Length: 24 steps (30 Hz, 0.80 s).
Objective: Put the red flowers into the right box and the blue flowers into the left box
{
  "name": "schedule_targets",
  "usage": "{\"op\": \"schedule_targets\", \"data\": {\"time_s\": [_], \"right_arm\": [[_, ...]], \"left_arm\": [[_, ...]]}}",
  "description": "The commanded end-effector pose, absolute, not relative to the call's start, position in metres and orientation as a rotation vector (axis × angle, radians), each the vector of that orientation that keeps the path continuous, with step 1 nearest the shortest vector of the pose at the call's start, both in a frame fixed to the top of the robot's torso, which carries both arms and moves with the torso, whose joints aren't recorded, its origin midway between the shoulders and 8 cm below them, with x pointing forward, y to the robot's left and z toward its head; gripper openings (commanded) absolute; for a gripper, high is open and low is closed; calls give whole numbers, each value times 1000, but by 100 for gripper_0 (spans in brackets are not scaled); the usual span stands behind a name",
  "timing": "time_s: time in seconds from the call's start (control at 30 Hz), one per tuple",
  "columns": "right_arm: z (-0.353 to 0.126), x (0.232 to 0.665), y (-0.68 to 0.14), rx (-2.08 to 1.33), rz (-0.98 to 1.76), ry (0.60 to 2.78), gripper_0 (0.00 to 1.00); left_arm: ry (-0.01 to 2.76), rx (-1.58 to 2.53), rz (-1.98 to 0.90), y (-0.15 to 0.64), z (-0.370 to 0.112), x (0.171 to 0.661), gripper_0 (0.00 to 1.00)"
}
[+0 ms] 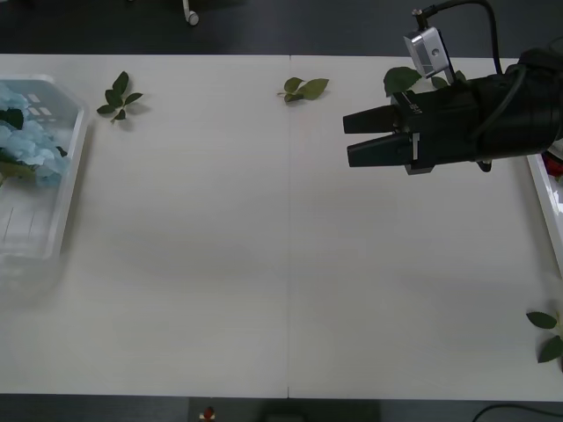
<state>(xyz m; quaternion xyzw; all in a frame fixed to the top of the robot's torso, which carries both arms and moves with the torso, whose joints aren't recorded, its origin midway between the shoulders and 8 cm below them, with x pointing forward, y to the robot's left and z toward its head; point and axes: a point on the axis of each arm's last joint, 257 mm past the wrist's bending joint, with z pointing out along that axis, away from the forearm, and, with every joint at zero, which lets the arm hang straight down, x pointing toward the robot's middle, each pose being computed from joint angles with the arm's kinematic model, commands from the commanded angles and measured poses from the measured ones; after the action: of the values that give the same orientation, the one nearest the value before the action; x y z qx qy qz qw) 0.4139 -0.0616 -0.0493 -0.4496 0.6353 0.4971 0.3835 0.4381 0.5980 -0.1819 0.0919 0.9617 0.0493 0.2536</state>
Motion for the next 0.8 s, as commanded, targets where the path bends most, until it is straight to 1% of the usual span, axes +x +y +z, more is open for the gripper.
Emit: {"op": "schedule_targets", "data": {"time_s": [0.03,0.3,0.4,0.5,0.53,0.57,0.6,0.63,0.7,0.8], "right_arm": [[-41,411,-53,-1192,1251,1569,95],[-41,411,-53,-1192,1251,1569,95],[-41,411,-53,-1192,1251,1569,90],[-41,411,-53,-1192,1251,1569,81],[-41,411,-53,-1192,1251,1569,78],[-41,411,-53,-1192,1251,1569,76],[-41,411,-53,-1192,1251,1569,76],[-41,411,-53,-1192,1251,1569,74],[-41,411,-53,-1192,1251,1569,71],[-41,411,-53,-1192,1251,1569,71]], "left_arm": [[2587,164,219,616,-172,452,0],[2622,125,246,607,-212,460,0],[2625,132,250,603,-220,462,0],[2627,128,250,603,-221,461,0],[2627,125,246,603,-221,461,22],[2623,123,245,603,-220,462,66],[2621,121,240,603,-220,462,81],[2611,117,238,604,-215,464,100],[2594,117,233,605,-209,466,100],[2580,121,205,605,-194,465,100]]}}
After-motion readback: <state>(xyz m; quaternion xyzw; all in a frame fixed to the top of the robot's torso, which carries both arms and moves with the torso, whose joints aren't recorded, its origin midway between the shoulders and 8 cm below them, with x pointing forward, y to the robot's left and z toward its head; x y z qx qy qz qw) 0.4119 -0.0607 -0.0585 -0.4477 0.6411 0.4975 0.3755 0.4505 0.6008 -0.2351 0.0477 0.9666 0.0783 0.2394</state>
